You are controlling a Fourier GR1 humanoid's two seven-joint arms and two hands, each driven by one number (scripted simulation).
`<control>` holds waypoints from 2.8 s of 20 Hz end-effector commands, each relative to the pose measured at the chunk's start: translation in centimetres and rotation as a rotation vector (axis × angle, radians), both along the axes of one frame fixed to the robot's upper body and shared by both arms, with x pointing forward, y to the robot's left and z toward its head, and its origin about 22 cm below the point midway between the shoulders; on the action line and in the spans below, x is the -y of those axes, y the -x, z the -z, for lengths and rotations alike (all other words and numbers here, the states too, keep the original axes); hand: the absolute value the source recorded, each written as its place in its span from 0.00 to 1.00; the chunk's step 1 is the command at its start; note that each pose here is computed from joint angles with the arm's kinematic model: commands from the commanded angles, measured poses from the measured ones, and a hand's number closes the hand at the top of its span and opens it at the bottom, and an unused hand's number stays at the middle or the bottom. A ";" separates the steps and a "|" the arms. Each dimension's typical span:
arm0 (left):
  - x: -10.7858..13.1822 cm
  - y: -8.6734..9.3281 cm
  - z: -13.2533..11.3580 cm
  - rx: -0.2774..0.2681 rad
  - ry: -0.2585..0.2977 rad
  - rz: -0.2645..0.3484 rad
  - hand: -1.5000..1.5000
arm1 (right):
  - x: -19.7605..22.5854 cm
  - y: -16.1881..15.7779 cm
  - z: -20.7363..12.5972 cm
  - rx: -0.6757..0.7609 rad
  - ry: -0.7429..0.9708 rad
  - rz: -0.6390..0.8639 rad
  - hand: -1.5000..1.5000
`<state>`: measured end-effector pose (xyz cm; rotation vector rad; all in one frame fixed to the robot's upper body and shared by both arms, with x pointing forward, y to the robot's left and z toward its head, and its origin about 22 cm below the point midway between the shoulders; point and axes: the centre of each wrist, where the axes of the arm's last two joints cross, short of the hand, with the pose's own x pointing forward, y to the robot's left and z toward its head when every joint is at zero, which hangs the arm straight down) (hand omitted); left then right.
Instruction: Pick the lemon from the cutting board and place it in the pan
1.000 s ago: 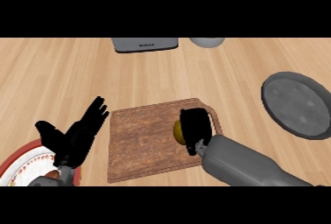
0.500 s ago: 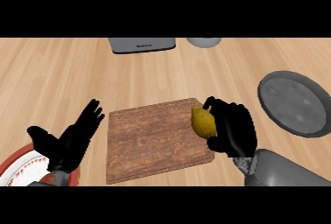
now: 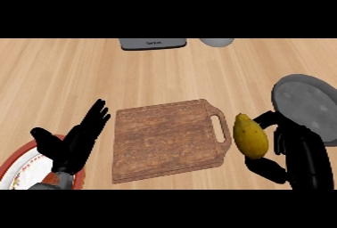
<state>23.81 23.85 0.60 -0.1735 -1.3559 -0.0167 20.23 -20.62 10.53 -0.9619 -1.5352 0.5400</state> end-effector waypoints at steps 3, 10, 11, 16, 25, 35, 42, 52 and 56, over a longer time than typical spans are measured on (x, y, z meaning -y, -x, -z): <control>1.0 -0.5 -0.3 0.003 -0.007 0.044 0.50 | 7.4 1.4 2.0 0.073 0.033 0.139 1.00; 1.3 -0.1 -0.8 0.010 0.002 0.092 0.50 | 14.4 -3.2 2.9 0.136 0.083 0.280 1.00; 1.4 -1.9 -0.5 0.021 -0.002 0.098 0.50 | 14.0 -3.6 6.9 0.139 0.087 0.298 1.00; 3.1 -1.8 -1.6 0.007 0.015 0.096 0.50 | 18.6 -6.3 7.5 0.202 0.108 0.423 1.00; 3.4 -2.2 0.5 0.008 0.005 0.086 0.50 | 24.0 -9.5 9.5 0.251 0.042 0.465 1.00; 4.3 -2.5 -1.4 0.046 -0.004 0.148 0.50 | 29.3 -8.0 10.1 -0.119 0.083 0.530 0.00; 2.1 -2.5 -1.0 0.035 -0.003 0.113 0.50 | 27.2 -9.4 11.2 0.093 -0.157 0.416 0.00; 2.7 -1.8 0.3 0.029 0.003 0.097 0.50 | 32.3 -4.6 10.5 0.182 -0.582 0.332 0.00; 1.8 -3.4 -1.3 0.038 0.000 0.099 0.50 | 35.7 -2.0 8.0 0.126 -0.607 0.253 0.00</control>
